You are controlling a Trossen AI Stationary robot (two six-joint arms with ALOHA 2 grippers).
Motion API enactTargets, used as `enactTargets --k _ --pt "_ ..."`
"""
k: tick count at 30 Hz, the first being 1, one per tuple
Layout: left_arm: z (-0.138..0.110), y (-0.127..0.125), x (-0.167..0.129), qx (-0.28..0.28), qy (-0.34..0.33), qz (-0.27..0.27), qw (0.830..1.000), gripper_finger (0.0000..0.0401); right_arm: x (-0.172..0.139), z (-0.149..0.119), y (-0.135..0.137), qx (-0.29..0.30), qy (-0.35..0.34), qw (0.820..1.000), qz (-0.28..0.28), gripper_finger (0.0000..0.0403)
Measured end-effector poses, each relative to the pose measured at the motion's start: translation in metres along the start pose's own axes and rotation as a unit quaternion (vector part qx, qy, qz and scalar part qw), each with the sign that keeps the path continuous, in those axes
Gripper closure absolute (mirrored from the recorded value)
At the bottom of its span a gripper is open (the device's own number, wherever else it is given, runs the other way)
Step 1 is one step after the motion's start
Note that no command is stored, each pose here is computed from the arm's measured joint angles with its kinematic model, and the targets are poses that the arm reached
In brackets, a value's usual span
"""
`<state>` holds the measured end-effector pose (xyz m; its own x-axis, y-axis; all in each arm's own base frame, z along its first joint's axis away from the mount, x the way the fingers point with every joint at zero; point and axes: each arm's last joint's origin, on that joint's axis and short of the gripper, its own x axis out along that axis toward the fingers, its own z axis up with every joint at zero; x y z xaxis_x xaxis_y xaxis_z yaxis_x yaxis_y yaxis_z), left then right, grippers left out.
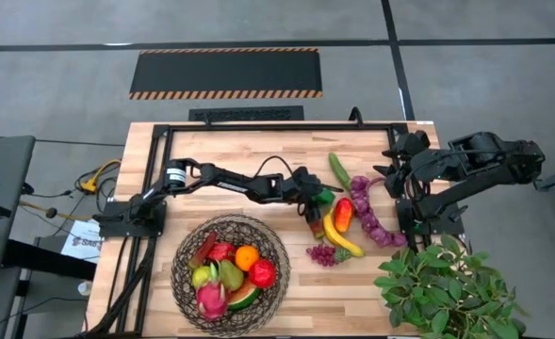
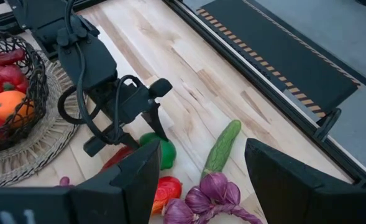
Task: Build produce basket
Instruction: Put the lime into the woven basket
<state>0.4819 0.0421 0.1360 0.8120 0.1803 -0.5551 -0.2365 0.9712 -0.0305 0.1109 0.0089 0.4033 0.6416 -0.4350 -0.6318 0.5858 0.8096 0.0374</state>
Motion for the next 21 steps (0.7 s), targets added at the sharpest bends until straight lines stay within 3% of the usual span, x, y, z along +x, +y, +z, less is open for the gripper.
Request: enactTargets --k 13,21 --pt "0.038 -0.006 -0.039 -0.009 -0.043 0.013 0.999 0.0267 0.0 0.0 0.0 0.004 0.0 1.0 0.0 0.0148" --pt "0.078 -0.032 -0.111 0.0 -0.056 -0.029 0.998 0.0264 0.0 0.0 0.0 0.004 0.0 1.0 0.0 0.0148"
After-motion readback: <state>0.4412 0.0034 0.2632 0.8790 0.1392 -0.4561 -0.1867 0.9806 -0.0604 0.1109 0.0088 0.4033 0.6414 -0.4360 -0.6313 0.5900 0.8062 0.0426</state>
